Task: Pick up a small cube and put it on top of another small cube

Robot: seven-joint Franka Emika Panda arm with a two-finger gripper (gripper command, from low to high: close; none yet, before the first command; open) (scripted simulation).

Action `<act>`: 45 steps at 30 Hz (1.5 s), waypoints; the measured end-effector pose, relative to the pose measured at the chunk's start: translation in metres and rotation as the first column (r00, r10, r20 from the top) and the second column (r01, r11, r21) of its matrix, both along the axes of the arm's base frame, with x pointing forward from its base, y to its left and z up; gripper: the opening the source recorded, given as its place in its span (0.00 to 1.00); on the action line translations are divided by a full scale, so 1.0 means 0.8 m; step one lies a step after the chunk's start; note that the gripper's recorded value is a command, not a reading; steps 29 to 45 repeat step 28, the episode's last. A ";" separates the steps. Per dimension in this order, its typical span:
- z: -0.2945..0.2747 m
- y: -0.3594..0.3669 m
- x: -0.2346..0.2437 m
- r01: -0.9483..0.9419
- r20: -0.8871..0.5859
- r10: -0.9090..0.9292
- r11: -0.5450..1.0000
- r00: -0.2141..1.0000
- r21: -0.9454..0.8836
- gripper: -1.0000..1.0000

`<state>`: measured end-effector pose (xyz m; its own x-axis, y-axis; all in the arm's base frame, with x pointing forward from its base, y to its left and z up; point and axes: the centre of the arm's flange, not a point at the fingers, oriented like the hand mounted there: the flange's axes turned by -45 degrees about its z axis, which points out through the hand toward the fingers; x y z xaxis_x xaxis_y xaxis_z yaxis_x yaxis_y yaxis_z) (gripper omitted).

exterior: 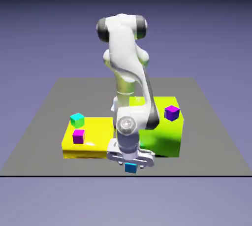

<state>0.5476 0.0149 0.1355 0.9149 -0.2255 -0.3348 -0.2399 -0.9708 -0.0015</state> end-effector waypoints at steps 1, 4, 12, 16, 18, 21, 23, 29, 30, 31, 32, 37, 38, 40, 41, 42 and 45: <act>0.024 -0.001 0.006 0.000 0.000 0.000 1.000 1.000 0.001 0.00; 0.080 -0.050 0.001 0.045 -0.001 -0.045 0.999 0.999 -0.027 0.00; 0.180 -0.254 -0.114 0.305 0.002 -0.306 0.948 0.952 -0.086 0.00; 0.218 -0.335 -0.204 0.454 0.003 -0.454 0.890 0.891 -0.055 0.00; 0.231 -0.356 -0.247 0.506 0.002 -0.506 0.862 0.863 -0.024 0.00; 0.238 -0.366 -0.273 0.534 0.000 -0.534 0.846 0.846 0.001 0.00; 0.200 -0.359 -0.277 0.532 0.000 -0.532 0.847 0.847 0.003 0.00; 0.154 -0.351 -0.288 0.533 0.000 -0.533 0.846 0.846 -0.002 1.00; 0.154 -0.351 -0.288 0.533 0.000 -0.533 0.846 0.846 -0.002 1.00; 0.154 -0.351 -0.288 0.533 0.000 -0.533 0.846 0.846 -0.002 1.00; 0.154 -0.351 -0.288 0.533 0.000 -0.533 0.846 0.846 -0.002 1.00; 0.154 -0.351 -0.288 0.533 0.000 -0.533 0.846 0.846 -0.002 1.00; 0.154 -0.351 -0.288 0.533 0.000 -0.533 0.846 0.846 -0.002 1.00; 0.154 -0.351 -0.288 0.533 0.000 -0.533 0.846 0.846 -0.002 1.00; 0.154 -0.351 -0.288 0.533 0.000 -0.533 0.846 0.846 -0.002 1.00; 0.154 -0.351 -0.288 0.533 0.000 -0.533 0.846 0.846 -0.002 1.00; 0.154 -0.351 -0.288 0.533 0.000 -0.533 0.846 0.846 -0.002 1.00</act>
